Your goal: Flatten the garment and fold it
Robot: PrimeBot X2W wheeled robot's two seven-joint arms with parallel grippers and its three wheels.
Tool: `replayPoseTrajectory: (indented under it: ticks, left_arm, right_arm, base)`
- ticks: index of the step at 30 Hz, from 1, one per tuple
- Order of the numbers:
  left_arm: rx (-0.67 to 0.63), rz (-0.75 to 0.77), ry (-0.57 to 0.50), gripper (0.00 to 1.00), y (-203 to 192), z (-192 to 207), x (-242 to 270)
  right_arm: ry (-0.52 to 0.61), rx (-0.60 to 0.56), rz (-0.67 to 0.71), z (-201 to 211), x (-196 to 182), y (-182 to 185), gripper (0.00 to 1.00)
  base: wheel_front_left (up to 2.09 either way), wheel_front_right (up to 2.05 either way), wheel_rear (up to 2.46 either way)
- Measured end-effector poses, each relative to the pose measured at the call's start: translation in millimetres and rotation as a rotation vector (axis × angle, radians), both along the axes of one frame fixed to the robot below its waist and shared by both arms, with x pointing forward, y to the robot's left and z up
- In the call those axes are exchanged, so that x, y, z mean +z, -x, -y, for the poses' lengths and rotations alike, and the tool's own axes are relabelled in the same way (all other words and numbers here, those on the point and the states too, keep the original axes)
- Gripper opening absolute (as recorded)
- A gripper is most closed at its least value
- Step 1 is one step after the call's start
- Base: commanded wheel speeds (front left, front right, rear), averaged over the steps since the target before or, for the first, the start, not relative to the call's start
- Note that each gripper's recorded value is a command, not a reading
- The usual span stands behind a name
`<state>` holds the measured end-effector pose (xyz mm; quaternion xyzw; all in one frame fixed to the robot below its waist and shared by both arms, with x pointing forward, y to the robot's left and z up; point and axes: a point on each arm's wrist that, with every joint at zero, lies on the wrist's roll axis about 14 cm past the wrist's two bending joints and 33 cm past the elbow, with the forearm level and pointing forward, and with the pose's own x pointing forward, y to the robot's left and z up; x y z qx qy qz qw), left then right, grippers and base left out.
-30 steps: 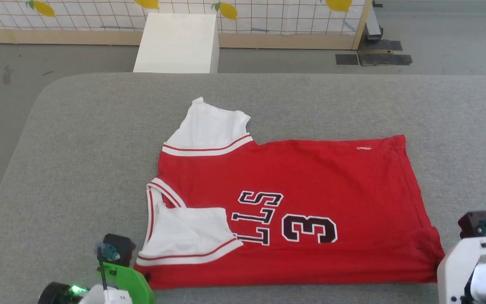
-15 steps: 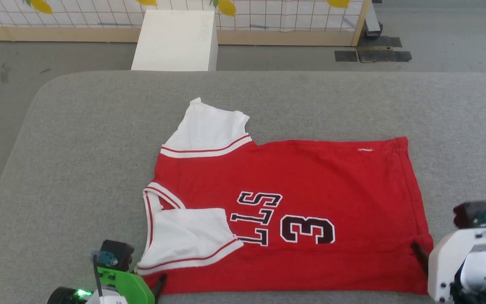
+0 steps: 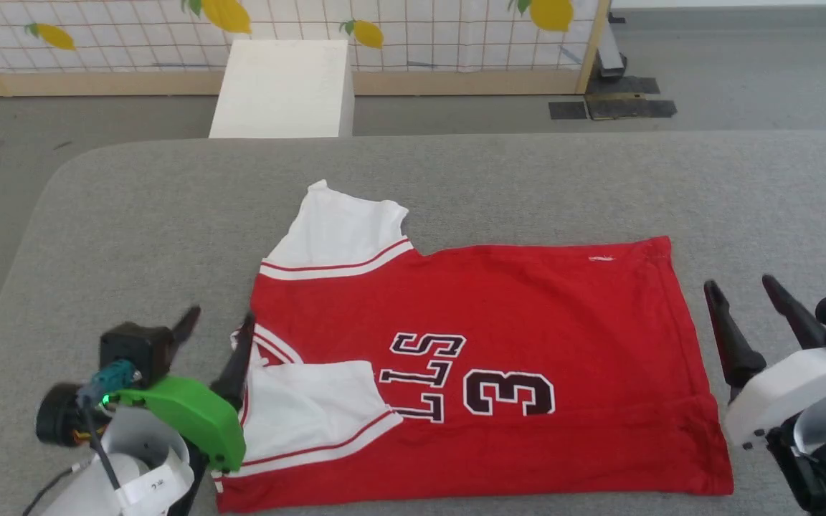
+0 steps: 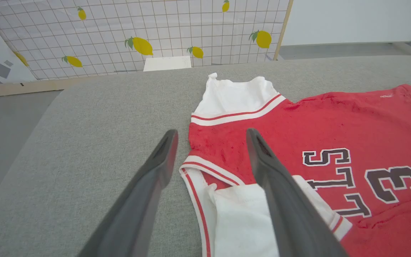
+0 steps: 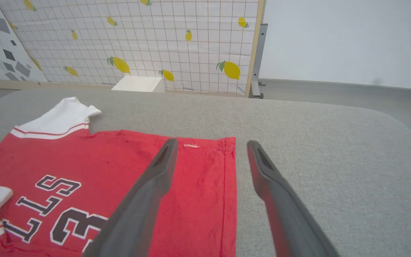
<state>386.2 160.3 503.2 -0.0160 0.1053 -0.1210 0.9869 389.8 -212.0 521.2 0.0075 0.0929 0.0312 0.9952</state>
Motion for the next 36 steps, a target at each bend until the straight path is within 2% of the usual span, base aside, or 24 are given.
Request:
replayPoseTrajectory:
  ticks: [6,14,17,22,27,32,36]
  left_arm:
    - [-0.044,0.226,0.024,1.00,-27,14,40]
    - [-0.194,0.243,-0.057,1.00,-75,44,44]
    - [-0.266,0.215,-0.151,1.00,-104,50,42]
    - [-0.351,0.037,-0.305,1.00,-154,50,15]
    - [-0.347,-0.151,-0.417,1.00,-198,40,-13]
    - [-0.310,-0.443,-0.439,1.00,-218,31,-65]
    - [-0.279,-0.677,-0.398,1.00,-218,26,-104]
  right_arm:
    - [-0.042,-0.017,0.179,-5,22,-2,1.00]
    - [-0.044,-0.044,0.259,-8,27,-6,1.00]
    - [-0.071,-0.057,0.256,-7,22,-11,1.00]
    - [-0.091,-0.083,0.226,-2,6,-18,1.00]
    - [-0.107,-0.110,0.193,5,-13,-22,1.00]
    - [-0.107,-0.159,0.162,20,-29,-19,1.00]
    - [-0.104,-0.208,0.123,34,-45,-13,1.00]
  base:
    - [0.00,0.00,0.00]
    - [0.00,0.00,0.00]
    - [0.00,0.00,0.00]
    - [0.00,0.00,0.00]
    - [0.00,0.00,0.00]
    - [0.00,0.00,0.00]
    - [0.00,0.00,0.00]
